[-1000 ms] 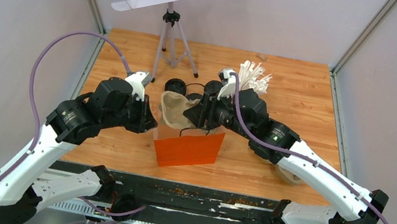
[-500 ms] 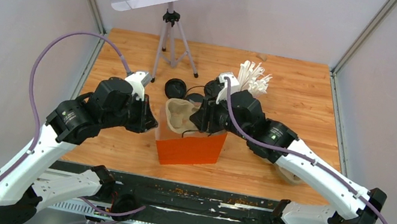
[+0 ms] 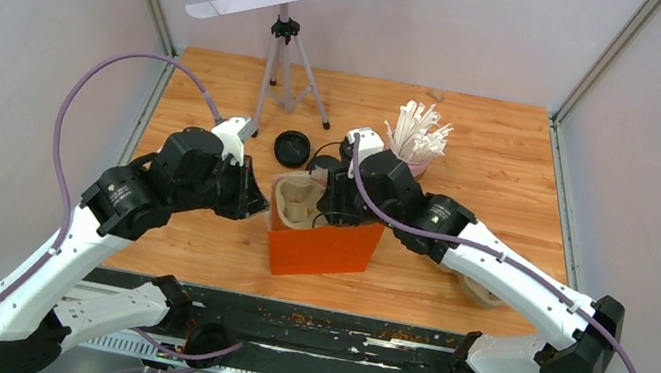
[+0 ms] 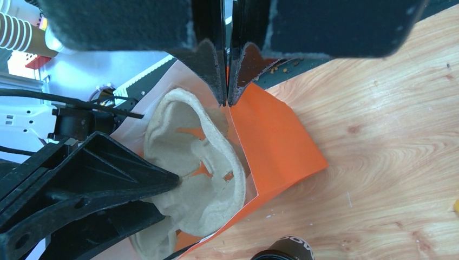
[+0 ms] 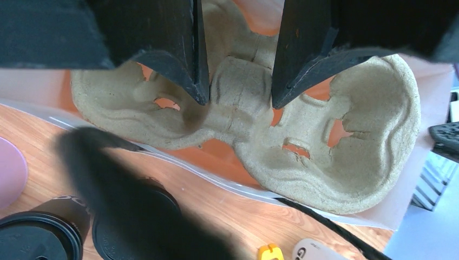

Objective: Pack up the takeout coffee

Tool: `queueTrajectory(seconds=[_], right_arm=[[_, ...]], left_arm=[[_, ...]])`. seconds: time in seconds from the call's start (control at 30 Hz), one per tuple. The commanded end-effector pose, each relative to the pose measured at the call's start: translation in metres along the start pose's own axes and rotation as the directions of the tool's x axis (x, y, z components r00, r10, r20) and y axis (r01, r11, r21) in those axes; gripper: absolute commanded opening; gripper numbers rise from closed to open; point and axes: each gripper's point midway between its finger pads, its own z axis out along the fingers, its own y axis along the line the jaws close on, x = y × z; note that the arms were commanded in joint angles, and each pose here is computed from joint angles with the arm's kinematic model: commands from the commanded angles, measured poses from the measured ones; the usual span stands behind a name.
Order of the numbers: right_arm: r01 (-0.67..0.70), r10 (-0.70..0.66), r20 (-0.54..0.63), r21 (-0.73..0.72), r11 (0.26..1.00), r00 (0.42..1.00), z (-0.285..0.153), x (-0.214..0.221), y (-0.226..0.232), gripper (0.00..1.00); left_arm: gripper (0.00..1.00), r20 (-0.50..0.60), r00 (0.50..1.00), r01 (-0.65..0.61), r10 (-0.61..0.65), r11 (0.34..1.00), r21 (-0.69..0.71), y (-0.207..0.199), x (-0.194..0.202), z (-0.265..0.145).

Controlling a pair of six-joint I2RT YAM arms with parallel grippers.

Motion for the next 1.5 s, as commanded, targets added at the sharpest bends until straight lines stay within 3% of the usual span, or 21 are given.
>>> queueTrajectory(seconds=[0.0,0.43,0.7,0.87,1.0,1.2,1.47], right_arm=[[0.057,-0.057,0.004,0.06,0.997,0.998,-0.004,-0.008,-0.007,0.44],[0.107,-0.094,-0.089,0.155,0.982,0.992,0.017,0.007,-0.019,0.45],[0.093,-0.062,-0.164,0.186,0.978,0.984,0.013,0.03,-0.027,0.48],[0.111,-0.088,-0.129,0.181,0.977,0.988,0.004,0.013,-0.023,0.58],[0.123,-0.104,-0.116,0.169,0.978,0.988,-0.004,-0.003,-0.017,0.6],[0.137,-0.123,-0.098,0.158,0.978,0.988,-0.028,-0.031,-0.006,0.6],[0.054,-0.055,0.025,0.037,0.998,0.998,-0.066,-0.07,0.024,0.56]], left_arm=[[0.09,0.032,0.999,0.002,-0.003,1.0,0.024,-0.008,-0.012,0.005],[0.12,0.048,0.999,0.016,-0.018,0.999,0.031,-0.012,-0.019,0.012],[0.36,0.108,0.994,0.029,-0.032,0.999,0.033,-0.011,-0.027,0.013],[0.49,0.134,0.99,0.035,-0.035,0.999,0.003,-0.007,-0.034,0.008],[0.56,0.199,0.979,0.043,-0.035,0.999,-0.034,-0.001,-0.046,0.0],[0.61,0.176,0.984,0.037,-0.024,0.997,-0.071,0.003,-0.046,-0.002],[0.62,0.097,0.995,0.029,-0.019,0.994,-0.105,0.008,-0.033,-0.003]])
